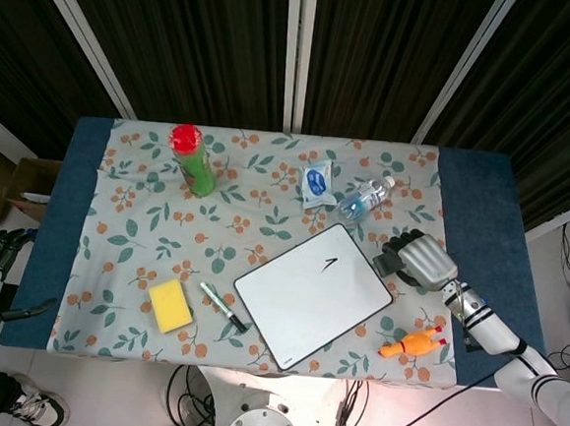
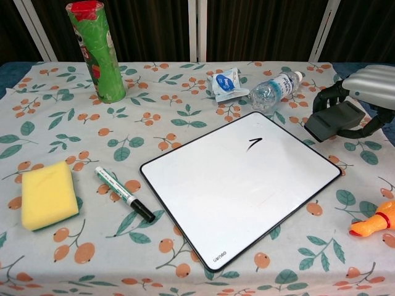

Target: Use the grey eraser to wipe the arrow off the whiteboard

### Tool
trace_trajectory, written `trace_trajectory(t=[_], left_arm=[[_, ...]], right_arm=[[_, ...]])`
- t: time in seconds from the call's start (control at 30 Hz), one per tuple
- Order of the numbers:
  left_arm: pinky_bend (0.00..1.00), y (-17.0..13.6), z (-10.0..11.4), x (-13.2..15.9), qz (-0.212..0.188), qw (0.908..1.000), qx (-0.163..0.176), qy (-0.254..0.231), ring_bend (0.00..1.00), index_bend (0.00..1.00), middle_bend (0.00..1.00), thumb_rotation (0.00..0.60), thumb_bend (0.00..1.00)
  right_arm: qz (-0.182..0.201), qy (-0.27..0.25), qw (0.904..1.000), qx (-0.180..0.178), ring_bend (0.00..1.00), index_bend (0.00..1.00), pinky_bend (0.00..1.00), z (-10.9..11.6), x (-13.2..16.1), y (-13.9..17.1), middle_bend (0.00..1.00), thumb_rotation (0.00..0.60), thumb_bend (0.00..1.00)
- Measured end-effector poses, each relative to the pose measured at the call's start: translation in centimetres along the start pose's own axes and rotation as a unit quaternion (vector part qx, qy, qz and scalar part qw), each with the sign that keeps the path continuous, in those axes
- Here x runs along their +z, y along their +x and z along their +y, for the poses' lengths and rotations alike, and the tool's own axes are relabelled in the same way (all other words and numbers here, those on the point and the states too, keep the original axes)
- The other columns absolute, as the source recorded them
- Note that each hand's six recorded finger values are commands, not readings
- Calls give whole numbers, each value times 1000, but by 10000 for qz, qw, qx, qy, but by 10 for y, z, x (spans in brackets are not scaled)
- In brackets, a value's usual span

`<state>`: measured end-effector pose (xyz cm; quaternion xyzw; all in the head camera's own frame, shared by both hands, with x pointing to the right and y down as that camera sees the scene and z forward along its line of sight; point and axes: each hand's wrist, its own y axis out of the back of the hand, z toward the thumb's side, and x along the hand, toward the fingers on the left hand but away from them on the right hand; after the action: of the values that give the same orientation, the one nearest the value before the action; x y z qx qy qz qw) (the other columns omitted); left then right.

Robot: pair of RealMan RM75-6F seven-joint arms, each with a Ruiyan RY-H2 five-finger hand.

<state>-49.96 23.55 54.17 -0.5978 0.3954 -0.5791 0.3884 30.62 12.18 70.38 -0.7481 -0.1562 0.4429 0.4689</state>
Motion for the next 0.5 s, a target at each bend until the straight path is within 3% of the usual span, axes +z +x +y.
trace_trajectory(t=[0.23,0.5], left_arm=[[163,-1,0,-1,-1,10000,12,-16,87,132,108,303,19],[163,-4,2,-4,27,10000,30,-13,87,132,108,299,19]], right_arm=[[583,-212,9978,-237,475,645,506,22,53,-12,535,600,344],[1191,251,9924,-193,480,652,519,23,123,-43,542,600,347]])
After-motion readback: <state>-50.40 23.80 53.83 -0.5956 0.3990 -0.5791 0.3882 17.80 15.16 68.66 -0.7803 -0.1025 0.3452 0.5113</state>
